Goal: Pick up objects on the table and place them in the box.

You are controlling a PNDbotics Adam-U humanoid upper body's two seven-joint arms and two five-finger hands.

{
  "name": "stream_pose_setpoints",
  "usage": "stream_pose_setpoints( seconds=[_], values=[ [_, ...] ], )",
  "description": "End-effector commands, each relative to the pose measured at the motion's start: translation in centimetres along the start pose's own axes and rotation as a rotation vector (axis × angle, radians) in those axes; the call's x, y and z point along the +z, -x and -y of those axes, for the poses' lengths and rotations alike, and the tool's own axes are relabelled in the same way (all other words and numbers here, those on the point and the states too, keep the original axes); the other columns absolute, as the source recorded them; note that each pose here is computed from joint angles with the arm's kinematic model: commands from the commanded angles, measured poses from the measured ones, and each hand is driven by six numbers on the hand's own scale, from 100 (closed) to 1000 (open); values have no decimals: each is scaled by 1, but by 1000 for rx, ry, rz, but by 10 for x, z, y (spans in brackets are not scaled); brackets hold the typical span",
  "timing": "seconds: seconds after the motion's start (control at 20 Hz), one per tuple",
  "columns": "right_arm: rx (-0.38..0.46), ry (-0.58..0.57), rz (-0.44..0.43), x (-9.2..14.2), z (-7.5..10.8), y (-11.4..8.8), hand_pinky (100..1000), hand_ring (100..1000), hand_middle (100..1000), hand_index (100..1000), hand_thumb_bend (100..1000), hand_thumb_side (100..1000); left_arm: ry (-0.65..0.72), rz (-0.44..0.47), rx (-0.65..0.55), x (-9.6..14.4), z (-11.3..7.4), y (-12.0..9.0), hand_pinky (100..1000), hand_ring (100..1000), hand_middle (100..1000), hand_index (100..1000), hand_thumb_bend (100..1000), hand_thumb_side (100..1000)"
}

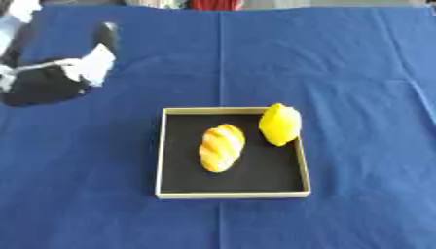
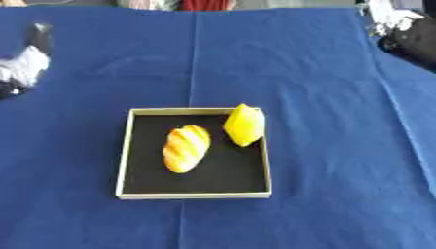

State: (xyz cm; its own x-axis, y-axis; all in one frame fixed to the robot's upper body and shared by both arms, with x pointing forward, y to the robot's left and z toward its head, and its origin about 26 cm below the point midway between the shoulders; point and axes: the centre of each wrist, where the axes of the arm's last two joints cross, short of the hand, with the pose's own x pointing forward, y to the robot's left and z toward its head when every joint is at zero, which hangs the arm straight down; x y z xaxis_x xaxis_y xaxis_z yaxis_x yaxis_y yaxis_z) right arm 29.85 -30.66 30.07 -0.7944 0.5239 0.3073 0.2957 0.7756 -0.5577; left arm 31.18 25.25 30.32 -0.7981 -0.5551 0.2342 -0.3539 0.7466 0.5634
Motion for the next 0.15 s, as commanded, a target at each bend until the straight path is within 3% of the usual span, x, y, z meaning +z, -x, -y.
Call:
stream_pose_setpoints(
  seconds=[0.05, 0.15],
  values=[
    [11, 38, 29, -2, 9, -5, 887, 889, 831, 856, 100, 503, -243, 26, 2, 4, -29, 4, 801, 780, 728, 787, 145, 490],
    [-1, 60, 30, -1, 8, -4, 890, 888, 830, 855, 100, 510, -361, 21, 25, 10, -38, 9, 797, 778, 732, 791, 165, 511]
  ],
)
